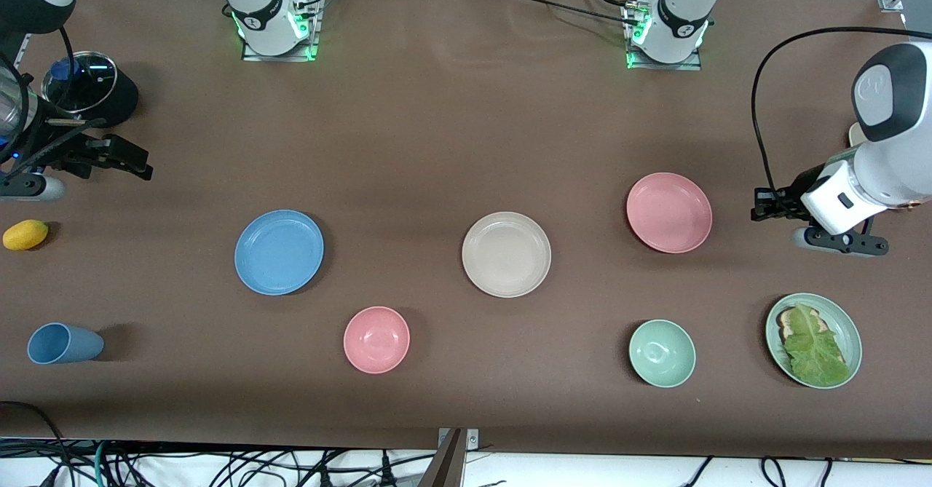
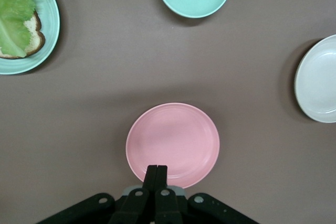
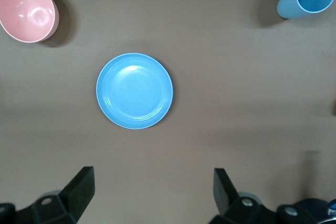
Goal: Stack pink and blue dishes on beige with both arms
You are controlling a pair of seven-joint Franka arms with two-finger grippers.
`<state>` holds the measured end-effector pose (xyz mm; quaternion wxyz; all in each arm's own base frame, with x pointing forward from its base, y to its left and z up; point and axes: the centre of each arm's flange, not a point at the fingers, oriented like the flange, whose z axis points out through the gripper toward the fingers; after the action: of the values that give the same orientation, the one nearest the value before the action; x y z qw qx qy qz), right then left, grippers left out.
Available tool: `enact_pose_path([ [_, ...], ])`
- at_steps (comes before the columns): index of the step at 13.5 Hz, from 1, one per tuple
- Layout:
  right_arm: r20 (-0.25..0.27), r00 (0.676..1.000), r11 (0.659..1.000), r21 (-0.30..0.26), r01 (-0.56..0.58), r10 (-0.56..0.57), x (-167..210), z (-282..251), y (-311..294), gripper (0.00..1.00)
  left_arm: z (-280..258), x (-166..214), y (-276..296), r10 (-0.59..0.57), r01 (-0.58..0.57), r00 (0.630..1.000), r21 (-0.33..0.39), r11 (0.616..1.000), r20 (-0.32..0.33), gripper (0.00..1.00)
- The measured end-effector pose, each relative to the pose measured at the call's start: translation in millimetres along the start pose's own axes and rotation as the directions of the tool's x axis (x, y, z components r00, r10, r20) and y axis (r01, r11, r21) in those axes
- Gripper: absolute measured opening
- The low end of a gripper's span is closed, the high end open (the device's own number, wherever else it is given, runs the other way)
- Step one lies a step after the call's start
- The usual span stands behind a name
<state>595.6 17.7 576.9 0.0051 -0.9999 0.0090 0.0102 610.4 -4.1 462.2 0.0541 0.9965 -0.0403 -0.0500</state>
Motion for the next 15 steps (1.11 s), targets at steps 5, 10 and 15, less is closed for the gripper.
enact_pose_path([
  [5, 0.000, 1.000, 1.000, 0.000, 0.000, 0.000, 0.0, 0.0, 0.2, 1.00, -41.2, -6.3, 47.1, -0.027, 0.029, 0.999, 0.057, 0.998, -0.034, 0.02],
  [10, 0.000, 1.000, 1.000, 0.000, 0.000, 0.000, 0.0, 0.1, 0.2, 1.00, -70.5, -20.7, 61.3, -0.054, 0.058, 0.996, 0.058, 0.997, -0.069, 0.13],
  [15, 0.000, 1.000, 1.000, 0.000, 0.000, 0.000, 0.0, 0.1, 0.2, 1.00, -80.4, -27.8, 89.7, -0.053, 0.058, 0.995, 0.056, 0.997, -0.089, 0.62],
])
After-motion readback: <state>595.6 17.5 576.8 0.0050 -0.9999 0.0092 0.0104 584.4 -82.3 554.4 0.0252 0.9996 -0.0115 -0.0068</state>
